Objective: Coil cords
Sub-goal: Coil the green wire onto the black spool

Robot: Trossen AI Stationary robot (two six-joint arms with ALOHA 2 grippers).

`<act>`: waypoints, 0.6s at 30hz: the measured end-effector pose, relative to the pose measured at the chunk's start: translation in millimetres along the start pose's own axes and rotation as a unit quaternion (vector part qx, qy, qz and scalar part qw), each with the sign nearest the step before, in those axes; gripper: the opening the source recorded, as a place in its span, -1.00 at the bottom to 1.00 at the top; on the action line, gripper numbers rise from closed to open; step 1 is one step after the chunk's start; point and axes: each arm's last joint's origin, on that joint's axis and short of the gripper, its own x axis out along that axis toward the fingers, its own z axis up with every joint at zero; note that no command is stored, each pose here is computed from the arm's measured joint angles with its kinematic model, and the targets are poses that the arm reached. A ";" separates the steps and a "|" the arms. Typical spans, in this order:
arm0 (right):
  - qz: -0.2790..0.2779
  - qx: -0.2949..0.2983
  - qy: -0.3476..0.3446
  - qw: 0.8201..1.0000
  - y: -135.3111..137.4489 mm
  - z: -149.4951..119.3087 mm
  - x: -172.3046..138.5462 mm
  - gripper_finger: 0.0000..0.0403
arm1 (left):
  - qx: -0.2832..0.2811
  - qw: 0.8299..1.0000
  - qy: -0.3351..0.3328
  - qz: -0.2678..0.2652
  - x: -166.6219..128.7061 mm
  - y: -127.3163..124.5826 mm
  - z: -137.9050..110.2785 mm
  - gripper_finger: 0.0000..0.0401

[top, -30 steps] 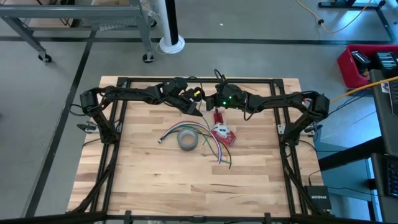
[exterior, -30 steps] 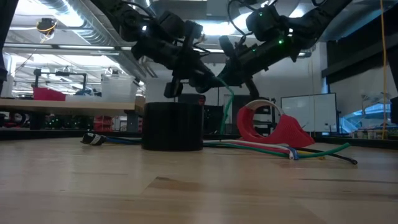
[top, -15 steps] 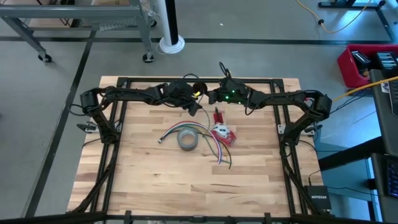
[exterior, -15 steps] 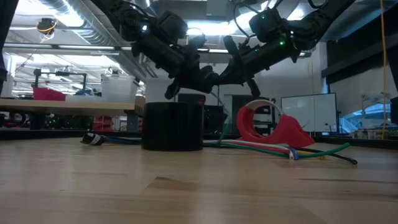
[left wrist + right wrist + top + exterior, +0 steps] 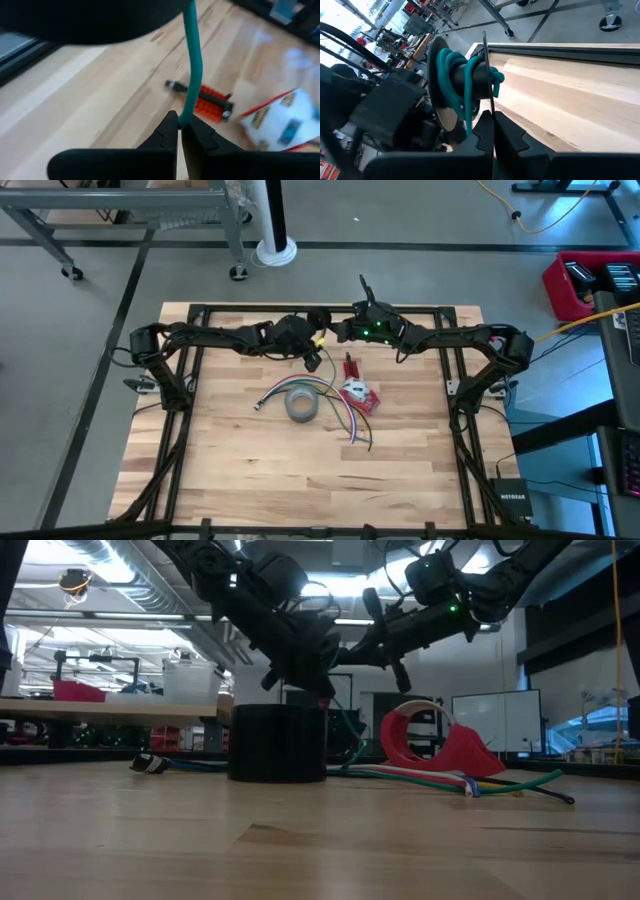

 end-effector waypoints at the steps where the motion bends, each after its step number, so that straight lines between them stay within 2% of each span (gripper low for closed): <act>1: 0.001 0.000 0.001 1.000 -0.6 0.7 -0.1 -0.99 | 0.003 1.000 0.005 0.011 -0.1 -0.4 -1.8 -1.00; 8: -0.004 0.004 0.009 1.000 -6.1 3.0 -0.6 -0.99 | 0.008 0.999 0.027 0.042 -4.0 -0.9 -6.6 -1.00; 12: -0.014 0.007 0.015 1.000 -9.8 3.9 -1.1 -0.99 | 0.004 0.997 0.026 0.070 -16.4 1.1 -3.4 -1.00; 18: -0.004 0.007 0.027 1.000 -10.3 3.9 -1.3 -0.99 | 0.005 0.988 0.039 0.150 -35.1 6.9 -8.1 -1.00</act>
